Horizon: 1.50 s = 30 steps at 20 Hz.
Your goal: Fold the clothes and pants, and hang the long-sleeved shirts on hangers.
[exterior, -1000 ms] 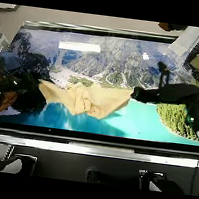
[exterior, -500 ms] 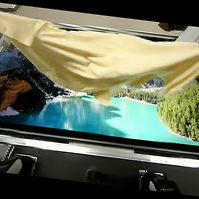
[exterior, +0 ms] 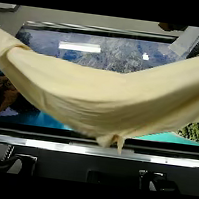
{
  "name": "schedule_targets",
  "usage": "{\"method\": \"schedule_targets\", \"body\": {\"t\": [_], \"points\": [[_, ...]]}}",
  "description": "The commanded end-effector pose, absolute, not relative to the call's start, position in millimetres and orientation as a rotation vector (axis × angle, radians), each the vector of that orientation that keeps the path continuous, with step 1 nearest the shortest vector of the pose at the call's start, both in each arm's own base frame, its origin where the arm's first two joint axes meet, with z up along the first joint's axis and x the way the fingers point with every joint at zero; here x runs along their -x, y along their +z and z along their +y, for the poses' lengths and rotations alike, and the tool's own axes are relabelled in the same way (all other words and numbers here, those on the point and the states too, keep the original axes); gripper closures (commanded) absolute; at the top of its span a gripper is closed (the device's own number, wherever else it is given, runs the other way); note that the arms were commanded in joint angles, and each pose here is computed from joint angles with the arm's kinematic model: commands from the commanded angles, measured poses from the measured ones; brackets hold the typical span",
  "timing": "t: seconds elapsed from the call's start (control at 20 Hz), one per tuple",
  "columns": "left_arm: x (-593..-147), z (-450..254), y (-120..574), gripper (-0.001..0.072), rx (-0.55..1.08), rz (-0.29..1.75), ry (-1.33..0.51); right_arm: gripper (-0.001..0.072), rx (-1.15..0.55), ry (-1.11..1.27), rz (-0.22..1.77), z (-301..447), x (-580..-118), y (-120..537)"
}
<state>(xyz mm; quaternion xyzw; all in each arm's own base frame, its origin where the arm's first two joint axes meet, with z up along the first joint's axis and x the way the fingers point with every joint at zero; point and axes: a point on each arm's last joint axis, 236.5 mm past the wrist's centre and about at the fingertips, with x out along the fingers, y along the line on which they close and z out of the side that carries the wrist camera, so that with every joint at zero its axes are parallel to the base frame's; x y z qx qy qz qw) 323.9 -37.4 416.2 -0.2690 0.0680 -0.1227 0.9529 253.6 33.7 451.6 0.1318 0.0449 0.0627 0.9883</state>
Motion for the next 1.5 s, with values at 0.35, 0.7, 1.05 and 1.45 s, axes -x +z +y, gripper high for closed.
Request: {"method": "schedule_targets", "body": {"t": [0.35,0.7,1.05,1.45], "points": [[-559.7,-77.0,110.0,0.0693,0.600,0.664,-0.202,0.0687,-0.386,0.072,1.105,86.2,-456.9,108.9],[-578.2,-125.5,-29.0,0.0693,0.724,0.893,-0.189,0.0685,-0.575,0.031,1.180,109.4,-529.4,-32.9],[-550.8,-102.4,3.7,0.0353,0.746,0.970,-0.239,0.0302,-0.570,0.040,1.197,69.0,-520.8,-10.7],[-438.1,-24.3,67.2,0.0152,0.653,1.088,-0.182,0.0192,-0.892,0.057,1.198,-75.0,-481.5,-11.2]]}}
